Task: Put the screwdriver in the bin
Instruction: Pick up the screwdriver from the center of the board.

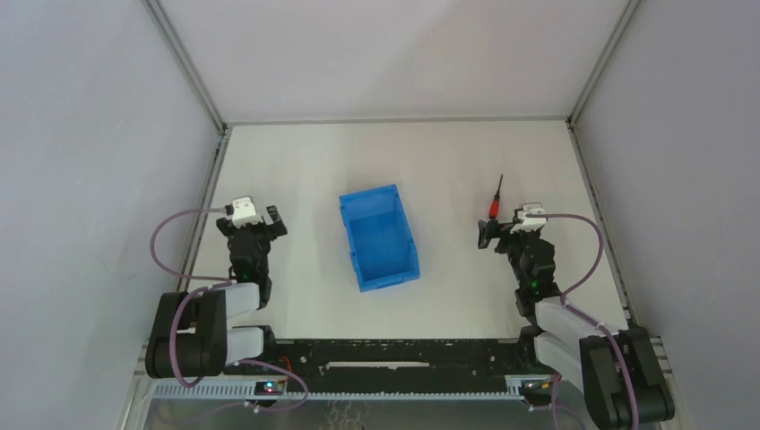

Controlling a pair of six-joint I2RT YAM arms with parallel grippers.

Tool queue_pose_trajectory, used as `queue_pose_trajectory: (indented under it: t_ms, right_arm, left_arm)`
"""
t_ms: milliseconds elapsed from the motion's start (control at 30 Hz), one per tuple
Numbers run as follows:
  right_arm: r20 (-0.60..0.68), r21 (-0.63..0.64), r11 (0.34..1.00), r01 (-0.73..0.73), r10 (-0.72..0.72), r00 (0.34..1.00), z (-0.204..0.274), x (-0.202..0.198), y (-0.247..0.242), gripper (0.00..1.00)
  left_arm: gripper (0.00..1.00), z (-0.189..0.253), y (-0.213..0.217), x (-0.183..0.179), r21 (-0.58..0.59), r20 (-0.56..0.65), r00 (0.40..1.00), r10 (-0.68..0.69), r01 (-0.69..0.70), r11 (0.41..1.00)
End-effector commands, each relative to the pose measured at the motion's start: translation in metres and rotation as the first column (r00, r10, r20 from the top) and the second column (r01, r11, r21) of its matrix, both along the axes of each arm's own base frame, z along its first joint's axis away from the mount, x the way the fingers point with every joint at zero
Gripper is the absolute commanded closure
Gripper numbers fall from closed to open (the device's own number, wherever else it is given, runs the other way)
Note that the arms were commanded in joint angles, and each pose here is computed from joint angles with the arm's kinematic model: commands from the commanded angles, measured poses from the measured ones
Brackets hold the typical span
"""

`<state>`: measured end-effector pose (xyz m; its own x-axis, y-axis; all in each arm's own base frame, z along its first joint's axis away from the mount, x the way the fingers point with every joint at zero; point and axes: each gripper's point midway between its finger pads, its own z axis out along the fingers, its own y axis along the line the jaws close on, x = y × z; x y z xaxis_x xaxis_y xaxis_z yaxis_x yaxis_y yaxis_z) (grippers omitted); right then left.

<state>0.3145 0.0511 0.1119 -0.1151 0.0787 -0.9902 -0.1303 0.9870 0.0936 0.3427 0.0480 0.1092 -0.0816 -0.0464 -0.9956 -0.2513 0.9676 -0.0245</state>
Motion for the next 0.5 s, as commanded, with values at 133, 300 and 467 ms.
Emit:
queue_pose_trajectory:
  t_ms: [133,300,467]
  right_arm:
    - [0.059,-0.007,1.000,-0.004,0.005,0.998,0.0193,0.0075,0.0016,0.00]
    - [0.057,-0.004,1.000,0.009,-0.009,0.998,0.0195,0.0084,-0.0006,0.00]
    - [0.045,-0.003,1.000,0.009,-0.008,0.999,0.0187,0.0097,-0.0002,0.00]
  left_arm:
    - [0.00,0.0253,0.0050,0.0104,0.022,0.071,0.997,0.015,-0.017,1.000]
    - [0.00,0.0256,0.0053,0.0105,0.022,0.072,0.997,0.017,-0.018,1.000]
    - [0.00,0.0255,0.0049,0.0105,0.022,0.072,0.997,0.015,-0.017,1.000]
